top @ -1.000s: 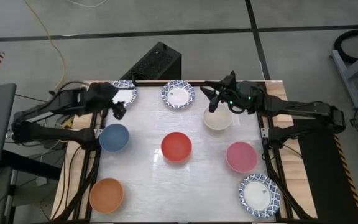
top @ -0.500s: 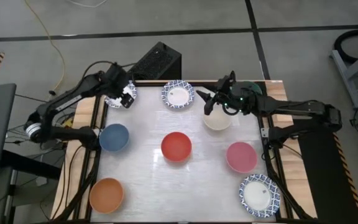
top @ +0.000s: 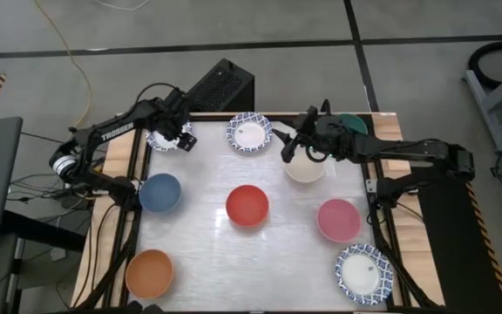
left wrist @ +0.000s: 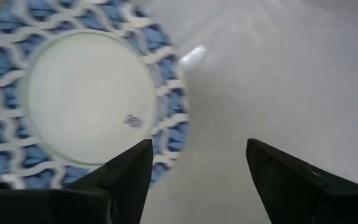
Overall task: Nest bowls inside each other
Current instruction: Stack the top right white patterned bowl on top of the left white patterned bowl
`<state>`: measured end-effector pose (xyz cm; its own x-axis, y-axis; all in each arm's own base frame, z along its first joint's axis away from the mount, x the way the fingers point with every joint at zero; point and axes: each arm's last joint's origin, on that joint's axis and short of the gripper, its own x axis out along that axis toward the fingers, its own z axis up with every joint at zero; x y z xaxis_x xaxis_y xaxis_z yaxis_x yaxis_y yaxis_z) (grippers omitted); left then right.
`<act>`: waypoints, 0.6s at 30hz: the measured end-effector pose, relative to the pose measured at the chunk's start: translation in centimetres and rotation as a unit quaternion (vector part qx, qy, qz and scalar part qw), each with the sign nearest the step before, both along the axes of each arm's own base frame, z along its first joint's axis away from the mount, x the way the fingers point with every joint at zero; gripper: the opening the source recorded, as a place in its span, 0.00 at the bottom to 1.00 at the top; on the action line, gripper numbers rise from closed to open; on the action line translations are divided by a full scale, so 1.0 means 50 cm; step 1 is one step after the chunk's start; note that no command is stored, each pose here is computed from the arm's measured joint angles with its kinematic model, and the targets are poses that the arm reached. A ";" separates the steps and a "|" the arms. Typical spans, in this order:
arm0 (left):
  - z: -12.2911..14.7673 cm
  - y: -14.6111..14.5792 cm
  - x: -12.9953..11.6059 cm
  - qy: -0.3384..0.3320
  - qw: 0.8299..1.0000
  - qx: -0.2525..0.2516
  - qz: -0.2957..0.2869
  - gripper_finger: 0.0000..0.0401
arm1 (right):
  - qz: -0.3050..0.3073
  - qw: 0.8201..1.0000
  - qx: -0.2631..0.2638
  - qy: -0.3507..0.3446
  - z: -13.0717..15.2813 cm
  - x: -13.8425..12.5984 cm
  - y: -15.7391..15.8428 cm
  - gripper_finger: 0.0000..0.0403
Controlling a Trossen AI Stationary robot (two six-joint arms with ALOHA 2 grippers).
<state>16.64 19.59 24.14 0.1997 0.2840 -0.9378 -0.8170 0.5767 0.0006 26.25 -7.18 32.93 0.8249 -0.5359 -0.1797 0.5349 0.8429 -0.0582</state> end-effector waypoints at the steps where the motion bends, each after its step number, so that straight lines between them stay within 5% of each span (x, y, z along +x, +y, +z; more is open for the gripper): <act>1: 0.000 -0.002 0.002 -0.003 1.000 -0.002 -0.004 0.61 | 0.003 1.000 -0.008 0.015 -0.007 0.008 -0.002 0.52; 8: 0.032 -0.019 -0.009 -0.029 0.999 0.020 0.001 0.61 | 0.040 0.990 -0.038 0.132 -0.021 0.110 -0.032 0.52; 12: 0.064 -0.038 -0.023 -0.062 0.997 0.039 0.008 0.61 | 0.064 0.966 -0.036 0.247 -0.053 0.175 -0.048 0.52; 18: 0.113 -0.073 -0.049 -0.130 0.990 0.057 0.005 0.61 | 0.109 0.939 -0.036 0.324 -0.090 0.240 -0.065 0.52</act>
